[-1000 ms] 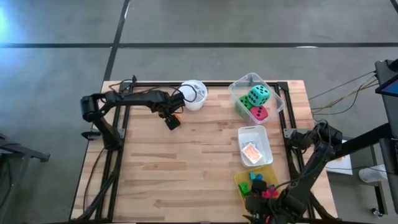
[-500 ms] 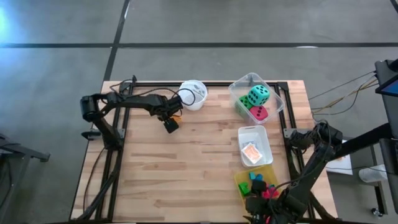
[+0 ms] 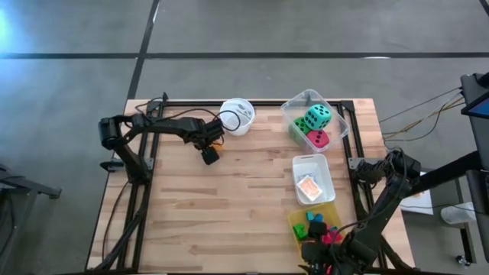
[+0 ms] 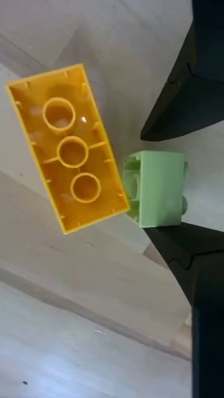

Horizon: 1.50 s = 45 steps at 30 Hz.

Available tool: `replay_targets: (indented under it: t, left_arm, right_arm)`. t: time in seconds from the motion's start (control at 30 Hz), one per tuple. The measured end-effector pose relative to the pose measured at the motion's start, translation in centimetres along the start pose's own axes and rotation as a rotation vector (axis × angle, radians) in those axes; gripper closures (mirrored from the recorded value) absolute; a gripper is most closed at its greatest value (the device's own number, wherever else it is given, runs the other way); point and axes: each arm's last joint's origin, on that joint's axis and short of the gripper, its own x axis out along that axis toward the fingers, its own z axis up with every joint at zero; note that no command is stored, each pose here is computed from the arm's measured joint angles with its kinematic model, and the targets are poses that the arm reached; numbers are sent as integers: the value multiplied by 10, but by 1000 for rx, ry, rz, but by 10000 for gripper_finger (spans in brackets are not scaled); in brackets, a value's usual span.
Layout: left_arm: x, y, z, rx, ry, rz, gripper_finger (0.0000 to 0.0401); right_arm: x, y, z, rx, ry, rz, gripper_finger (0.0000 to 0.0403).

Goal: Pick & Place Toys
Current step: Put the light green game piece into the yellow bin

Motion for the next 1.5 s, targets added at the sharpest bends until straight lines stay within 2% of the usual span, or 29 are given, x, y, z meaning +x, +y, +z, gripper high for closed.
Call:
replay_targets:
  t: [0.1,0.27,0.47,0.6,0.7,0.83,0.97,1.1,1.23,1.33,1.5]
  left_arm:
    - [0,-1,1,18,-13,-9,202]
    - [0,-3,4,17,-39,-69,263]
    - [-1,-5,5,11,-40,-151,264]
    - [-2,-7,4,-37,-22,-225,264]
    - [-2,-10,4,-90,3,-321,264]
    - [-6,-18,2,-120,33,-435,264]
    - [-24,-30,-1,-92,-11,-467,264]
    - [-51,-49,-5,-80,-113,-506,264]
    - [-81,-84,-10,-50,-268,-615,264]
    - [-102,-117,-18,6,-399,-689,264]
    - [-133,-164,-40,89,-537,-779,264]
  right_arm:
    - [0,0,0,1,-1,2,34]
    - [0,0,0,2,-2,3,34]
    - [0,0,0,2,-3,3,34]
    - [0,0,0,-1,-5,1,34]
    - [0,0,1,-14,-9,-1,34]
    - [0,0,5,-73,-106,-43,34]
    - [2,0,12,-148,-197,-80,34]
    - [3,-1,19,-155,-262,-108,34]
    - [12,-3,28,-147,-285,-118,34]
    - [22,0,37,-232,-366,-167,34]
    - [28,12,50,-398,-511,-294,34]
